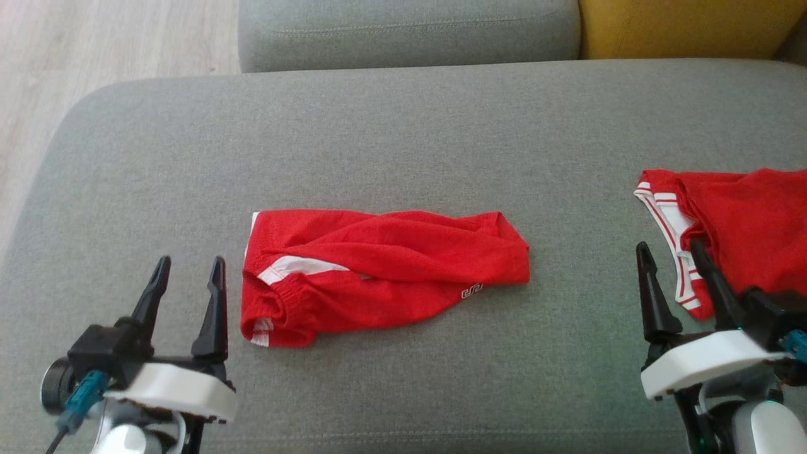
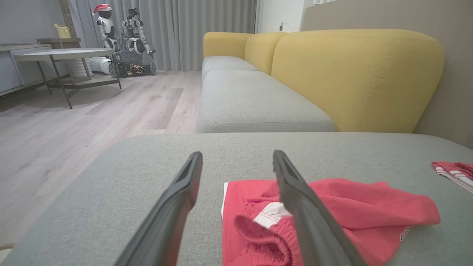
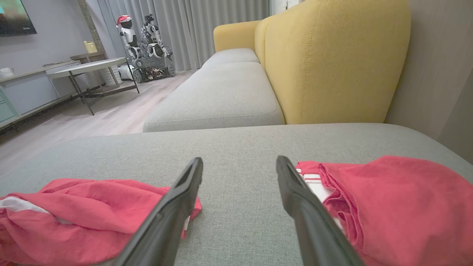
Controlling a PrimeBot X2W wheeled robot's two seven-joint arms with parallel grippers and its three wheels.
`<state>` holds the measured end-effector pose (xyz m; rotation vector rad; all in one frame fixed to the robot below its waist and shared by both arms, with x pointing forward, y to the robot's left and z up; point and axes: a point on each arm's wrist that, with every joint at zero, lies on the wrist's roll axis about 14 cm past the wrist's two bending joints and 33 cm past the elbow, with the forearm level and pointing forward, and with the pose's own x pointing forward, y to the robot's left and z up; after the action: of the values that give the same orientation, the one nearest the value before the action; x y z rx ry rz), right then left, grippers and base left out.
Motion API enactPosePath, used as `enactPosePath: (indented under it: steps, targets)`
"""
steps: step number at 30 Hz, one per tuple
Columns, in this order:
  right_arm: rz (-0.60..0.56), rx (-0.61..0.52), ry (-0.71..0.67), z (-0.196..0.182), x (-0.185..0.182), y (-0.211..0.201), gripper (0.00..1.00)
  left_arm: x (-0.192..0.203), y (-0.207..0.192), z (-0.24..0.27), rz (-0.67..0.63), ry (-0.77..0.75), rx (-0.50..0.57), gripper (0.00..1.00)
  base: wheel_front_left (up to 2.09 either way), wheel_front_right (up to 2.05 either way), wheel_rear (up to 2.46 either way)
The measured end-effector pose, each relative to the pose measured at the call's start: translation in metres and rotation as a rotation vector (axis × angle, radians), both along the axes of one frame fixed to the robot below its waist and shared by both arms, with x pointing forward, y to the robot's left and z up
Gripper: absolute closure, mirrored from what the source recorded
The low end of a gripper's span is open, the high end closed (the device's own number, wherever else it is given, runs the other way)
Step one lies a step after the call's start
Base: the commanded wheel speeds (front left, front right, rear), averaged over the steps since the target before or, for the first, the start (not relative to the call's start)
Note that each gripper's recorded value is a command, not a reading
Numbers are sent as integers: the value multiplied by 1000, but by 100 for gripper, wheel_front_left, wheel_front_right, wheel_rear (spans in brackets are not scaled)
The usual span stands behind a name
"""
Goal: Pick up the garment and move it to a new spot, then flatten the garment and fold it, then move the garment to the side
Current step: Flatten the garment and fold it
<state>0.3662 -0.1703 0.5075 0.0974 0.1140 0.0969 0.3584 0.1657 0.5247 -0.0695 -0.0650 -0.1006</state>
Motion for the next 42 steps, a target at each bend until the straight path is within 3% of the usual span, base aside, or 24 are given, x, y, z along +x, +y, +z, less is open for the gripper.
enactPosePath:
  steps: [16,21,27,38,39,40,42]
  targets:
    - [16,-3,21,-4,3,5,0,-1,-1,-2,-6,25,1,0,0,0,0]
    - [78,-40,128,-31,9,24,0,1,-1,-6,-10,39,-1,0,0,0,0]
    - [228,-68,241,-64,31,69,0,12,3,-5,-7,33,-3,0,0,0,0]
    - [334,-97,413,-118,50,92,0,20,15,-21,31,60,-13,0,0,0,0]
    - [343,-93,415,-118,50,95,33,20,15,-22,32,62,-13,0,0,0,0]
    - [353,-86,414,-117,49,98,95,21,15,-23,33,65,-12,0,0,0,0]
    - [366,-79,403,-116,48,101,100,22,15,-23,30,62,-15,0,0,0,0]
